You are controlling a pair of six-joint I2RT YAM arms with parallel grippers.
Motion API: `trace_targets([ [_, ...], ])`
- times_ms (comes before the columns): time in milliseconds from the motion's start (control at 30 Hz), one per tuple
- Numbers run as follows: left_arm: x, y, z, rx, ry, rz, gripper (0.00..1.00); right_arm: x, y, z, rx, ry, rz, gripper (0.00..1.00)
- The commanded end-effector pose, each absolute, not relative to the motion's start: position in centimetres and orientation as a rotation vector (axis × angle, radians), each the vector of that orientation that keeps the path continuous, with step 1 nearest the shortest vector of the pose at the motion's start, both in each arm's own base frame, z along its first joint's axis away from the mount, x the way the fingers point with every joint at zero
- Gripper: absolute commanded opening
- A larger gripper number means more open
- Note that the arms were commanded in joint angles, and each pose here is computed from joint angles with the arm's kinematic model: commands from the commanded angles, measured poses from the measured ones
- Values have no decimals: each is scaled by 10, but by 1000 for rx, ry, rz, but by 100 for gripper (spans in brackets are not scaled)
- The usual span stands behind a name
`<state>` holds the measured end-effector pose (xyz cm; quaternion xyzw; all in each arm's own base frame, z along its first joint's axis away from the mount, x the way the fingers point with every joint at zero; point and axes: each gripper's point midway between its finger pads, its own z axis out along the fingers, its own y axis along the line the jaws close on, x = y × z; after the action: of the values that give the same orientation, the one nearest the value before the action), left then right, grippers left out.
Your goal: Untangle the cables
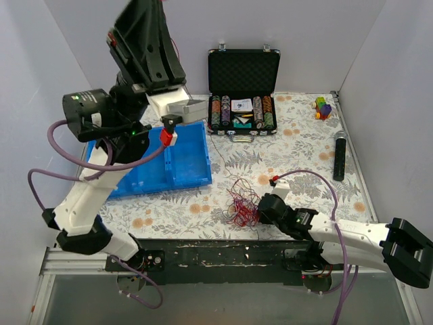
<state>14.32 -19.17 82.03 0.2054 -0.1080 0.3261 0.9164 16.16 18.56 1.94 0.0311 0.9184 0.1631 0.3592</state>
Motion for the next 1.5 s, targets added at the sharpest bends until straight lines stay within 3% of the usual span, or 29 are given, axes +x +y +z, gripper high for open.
trace_targets([
  [0, 168, -190, 781, 501, -72, 634, 1, 150, 163, 8, 29, 2441, 291, 8],
  [167, 218, -220, 685, 710, 297, 264, 0, 165, 182, 48, -39, 2324, 395, 36],
  [300, 229, -237, 622, 792, 436, 94, 0, 181, 194, 100, -78, 2184, 460, 49],
  [433, 229, -242, 606, 810, 446, 67, 0, 190, 193, 133, -94, 2099, 465, 51],
  [800, 220, -232, 634, 788, 382, 125, 0, 210, 239, 185, -222, 1926, 587, 52],
  [1167, 248, -192, 630, 685, 454, 482, 0, 207, 240, 165, -238, 1966, 577, 51],
  [1467, 267, -185, 627, 689, 474, 599, 0, 202, 236, 148, -207, 1991, 595, 50],
])
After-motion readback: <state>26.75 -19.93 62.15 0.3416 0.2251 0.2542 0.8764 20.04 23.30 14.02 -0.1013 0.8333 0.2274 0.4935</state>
